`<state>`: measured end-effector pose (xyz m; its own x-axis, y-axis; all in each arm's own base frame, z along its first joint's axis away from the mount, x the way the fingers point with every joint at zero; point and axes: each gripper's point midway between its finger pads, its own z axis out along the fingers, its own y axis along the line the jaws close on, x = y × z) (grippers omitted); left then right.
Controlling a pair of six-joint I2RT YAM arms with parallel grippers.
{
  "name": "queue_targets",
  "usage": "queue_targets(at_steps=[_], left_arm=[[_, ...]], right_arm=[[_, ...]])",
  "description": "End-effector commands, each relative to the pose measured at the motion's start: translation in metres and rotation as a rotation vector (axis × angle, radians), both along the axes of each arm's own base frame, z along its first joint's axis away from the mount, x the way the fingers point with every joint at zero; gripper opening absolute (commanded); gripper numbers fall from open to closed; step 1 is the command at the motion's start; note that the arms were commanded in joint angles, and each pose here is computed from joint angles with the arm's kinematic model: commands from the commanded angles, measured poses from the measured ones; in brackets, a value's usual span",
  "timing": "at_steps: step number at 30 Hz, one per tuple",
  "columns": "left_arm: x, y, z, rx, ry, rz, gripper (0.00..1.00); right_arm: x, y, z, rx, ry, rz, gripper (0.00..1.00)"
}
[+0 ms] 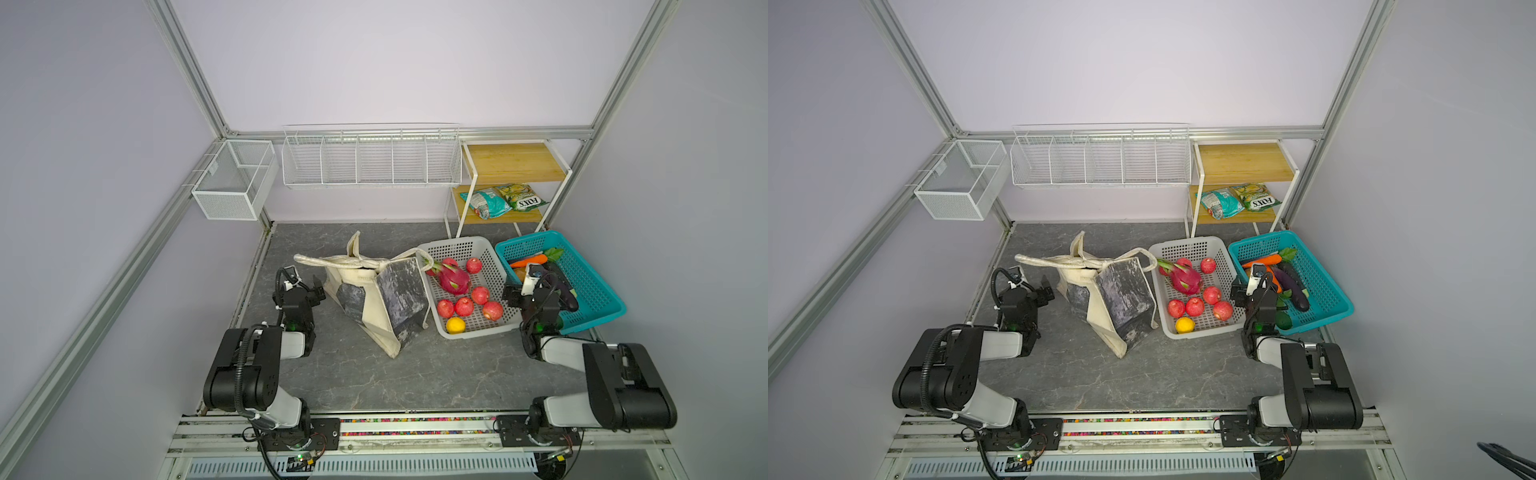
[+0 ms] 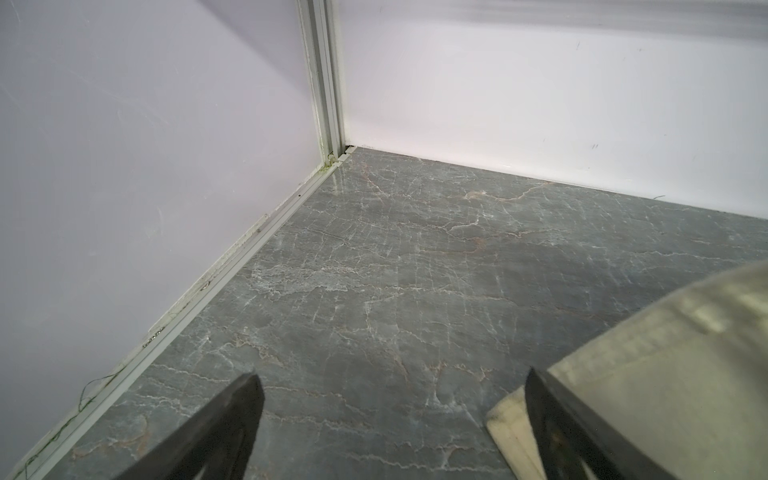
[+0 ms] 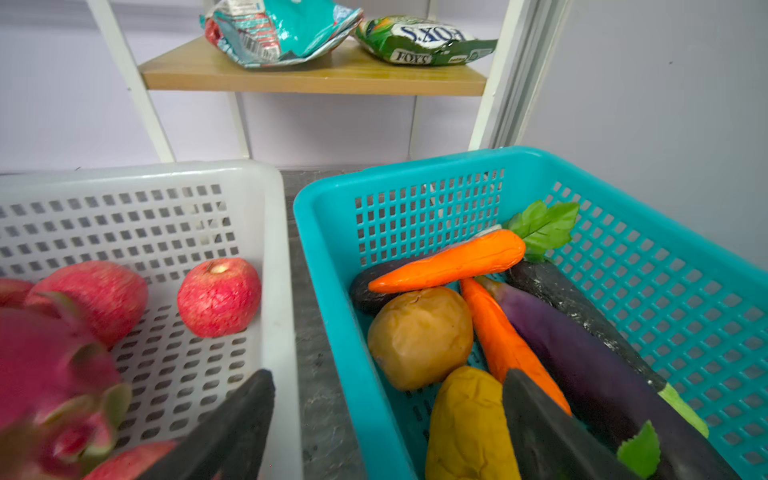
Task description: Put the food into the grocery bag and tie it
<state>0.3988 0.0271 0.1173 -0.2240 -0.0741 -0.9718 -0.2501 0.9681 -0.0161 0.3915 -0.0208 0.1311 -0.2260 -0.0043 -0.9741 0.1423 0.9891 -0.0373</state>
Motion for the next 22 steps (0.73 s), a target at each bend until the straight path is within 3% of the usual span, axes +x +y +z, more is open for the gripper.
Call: queue_targets(at_steps=[1, 22], left_arm=[[-0.0008, 0.0014, 0.0016, 0.018, -0.008, 0.007, 0.99], [-0.0009, 0.0014, 0.0014, 0.02, -0.007, 0.007, 0.99]], right_arm=[[-0.0036, -0.0086, -0.0332, -0.02, 0.078, -0.064, 0.88], [-0.0022, -0.0062, -0.0358, -0.017, 0.113, -0.052, 0.88]])
